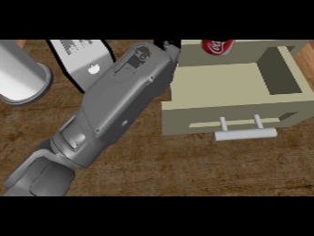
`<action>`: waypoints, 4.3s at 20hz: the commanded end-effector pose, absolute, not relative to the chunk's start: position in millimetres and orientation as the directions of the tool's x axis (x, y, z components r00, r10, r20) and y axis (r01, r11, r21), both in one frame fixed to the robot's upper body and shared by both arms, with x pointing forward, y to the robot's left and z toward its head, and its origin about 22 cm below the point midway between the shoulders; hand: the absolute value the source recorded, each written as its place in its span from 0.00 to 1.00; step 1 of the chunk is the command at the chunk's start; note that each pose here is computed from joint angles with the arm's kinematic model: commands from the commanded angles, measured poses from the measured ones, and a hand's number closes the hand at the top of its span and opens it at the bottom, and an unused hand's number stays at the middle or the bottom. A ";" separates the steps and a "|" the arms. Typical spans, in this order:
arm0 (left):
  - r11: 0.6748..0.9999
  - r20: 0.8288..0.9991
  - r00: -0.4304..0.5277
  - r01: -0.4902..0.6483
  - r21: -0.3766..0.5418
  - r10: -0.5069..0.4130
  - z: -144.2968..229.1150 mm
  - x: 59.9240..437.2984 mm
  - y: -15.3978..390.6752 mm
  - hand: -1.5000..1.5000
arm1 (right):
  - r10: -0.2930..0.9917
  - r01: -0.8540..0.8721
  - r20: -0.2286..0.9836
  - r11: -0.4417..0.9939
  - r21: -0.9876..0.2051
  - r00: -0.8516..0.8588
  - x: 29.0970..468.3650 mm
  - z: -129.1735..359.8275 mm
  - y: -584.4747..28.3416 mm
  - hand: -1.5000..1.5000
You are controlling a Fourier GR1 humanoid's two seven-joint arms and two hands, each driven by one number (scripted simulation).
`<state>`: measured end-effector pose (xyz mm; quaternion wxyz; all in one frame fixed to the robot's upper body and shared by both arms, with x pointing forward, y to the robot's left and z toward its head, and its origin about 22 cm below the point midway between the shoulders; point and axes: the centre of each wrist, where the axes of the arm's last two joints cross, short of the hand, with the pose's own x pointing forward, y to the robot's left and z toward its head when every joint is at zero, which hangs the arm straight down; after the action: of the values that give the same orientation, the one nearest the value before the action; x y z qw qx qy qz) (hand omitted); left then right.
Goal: Pick up the can, place it into the drawer and close the drawer
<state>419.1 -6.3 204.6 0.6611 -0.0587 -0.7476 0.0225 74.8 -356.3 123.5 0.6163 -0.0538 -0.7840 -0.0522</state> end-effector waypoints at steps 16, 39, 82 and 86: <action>0.997 0.998 -0.057 -0.075 -0.003 -0.001 180.8 417.9 -19.0 0.00 | 0.020 0.113 0.971 0.994 0.008 -0.240 83.6 128.9 -354.6 0.00; 0.992 0.982 -0.151 -0.040 -0.117 0.110 184.6 421.4 -17.2 0.00 | 0.374 0.129 0.815 0.926 -0.355 -0.442 107.7 174.1 -341.7 0.00; 0.988 0.985 -0.153 -0.122 -0.097 0.078 209.0 424.9 63.8 0.00 | 0.936 0.178 0.175 0.236 -0.955 -0.304 385.9 64.5 -186.8 0.00; 0.987 0.988 -0.143 -0.134 -0.084 0.065 199.3 412.6 68.4 0.00 | 0.954 0.176 0.114 0.167 -0.970 -0.279 390.1 37.7 -187.7 0.00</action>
<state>420.2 59.3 198.9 0.6540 0.0211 -0.7524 0.0756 383.6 -195.5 62.5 0.4094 -0.4245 -0.6657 0.4571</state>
